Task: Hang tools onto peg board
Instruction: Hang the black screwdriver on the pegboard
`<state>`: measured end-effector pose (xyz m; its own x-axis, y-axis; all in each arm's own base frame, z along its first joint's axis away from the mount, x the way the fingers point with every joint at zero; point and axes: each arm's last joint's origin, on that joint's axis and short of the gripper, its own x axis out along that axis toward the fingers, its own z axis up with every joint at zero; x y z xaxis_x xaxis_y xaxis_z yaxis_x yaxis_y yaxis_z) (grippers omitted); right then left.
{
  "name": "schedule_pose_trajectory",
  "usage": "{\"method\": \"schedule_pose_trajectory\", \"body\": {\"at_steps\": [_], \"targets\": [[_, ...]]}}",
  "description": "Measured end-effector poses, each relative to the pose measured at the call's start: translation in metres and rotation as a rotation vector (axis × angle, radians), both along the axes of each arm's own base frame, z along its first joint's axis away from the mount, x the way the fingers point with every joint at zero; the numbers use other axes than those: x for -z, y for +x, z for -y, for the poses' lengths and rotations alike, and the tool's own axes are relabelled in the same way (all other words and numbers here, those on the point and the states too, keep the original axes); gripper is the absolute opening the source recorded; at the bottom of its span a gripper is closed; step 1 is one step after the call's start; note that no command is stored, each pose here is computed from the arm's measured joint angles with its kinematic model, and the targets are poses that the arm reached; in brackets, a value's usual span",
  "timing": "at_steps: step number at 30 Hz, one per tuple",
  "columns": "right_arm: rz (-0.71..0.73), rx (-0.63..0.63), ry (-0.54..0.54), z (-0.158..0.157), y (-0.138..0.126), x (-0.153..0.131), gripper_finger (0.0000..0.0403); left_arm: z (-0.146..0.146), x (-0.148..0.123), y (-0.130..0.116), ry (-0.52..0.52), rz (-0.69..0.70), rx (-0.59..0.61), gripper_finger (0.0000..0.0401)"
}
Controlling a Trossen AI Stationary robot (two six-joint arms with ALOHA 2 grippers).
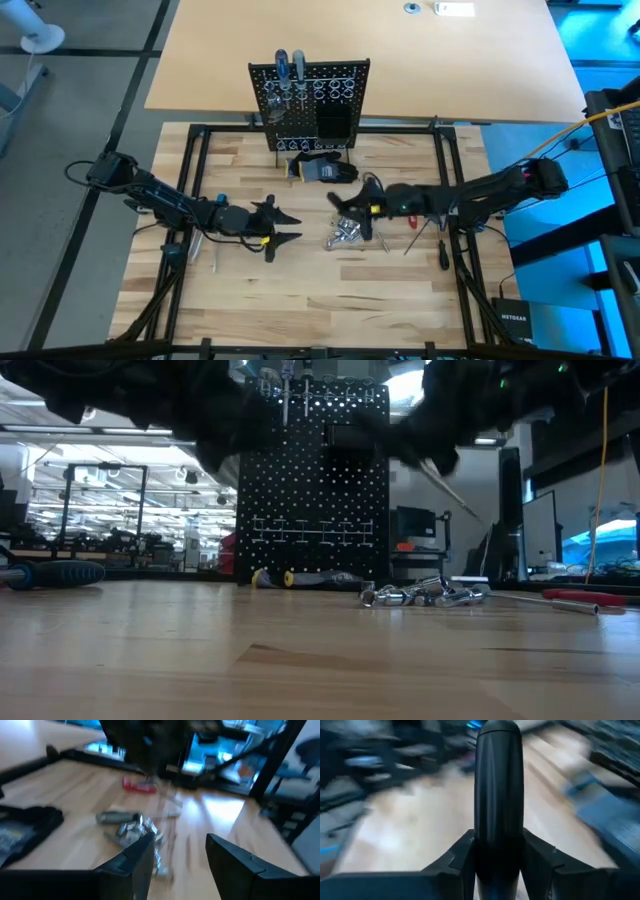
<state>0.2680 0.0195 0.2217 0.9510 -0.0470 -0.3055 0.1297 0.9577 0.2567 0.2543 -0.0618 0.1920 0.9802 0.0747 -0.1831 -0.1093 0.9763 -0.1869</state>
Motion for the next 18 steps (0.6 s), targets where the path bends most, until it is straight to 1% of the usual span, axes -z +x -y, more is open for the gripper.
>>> {"method": "schedule_pose_trajectory", "body": {"at_steps": [4, 7, 11, 15, 18], "targets": [[0.176, -0.08, -0.04, -0.02, 0.013, -0.004, 0.0119, 0.0, -0.011, 0.002, -0.022, 0.112, 0.003, 0.0168], [0.241, -0.102, -0.056, -0.027, 0.022, -0.001, 0.0119, 0.001, -0.018, 0.002, -0.011, 0.177, 0.006, 0.0168], [0.249, -0.122, -0.068, -0.03, 0.04, -0.001, 0.0119, 0.0, -0.029, 0.004, 0.01, 0.25, 0.003, 0.0168], [0.246, -0.156, -0.101, -0.034, 0.057, -0.002, 0.0119, 0.002, -0.04, 0.01, 0.05, 0.272, 0.003, 0.0168], [0.263, -0.19, -0.116, -0.036, 0.066, -0.006, 0.0119, 0.002, -0.043, 0.011, 0.063, 0.28, 0.004, 0.0163]]}}
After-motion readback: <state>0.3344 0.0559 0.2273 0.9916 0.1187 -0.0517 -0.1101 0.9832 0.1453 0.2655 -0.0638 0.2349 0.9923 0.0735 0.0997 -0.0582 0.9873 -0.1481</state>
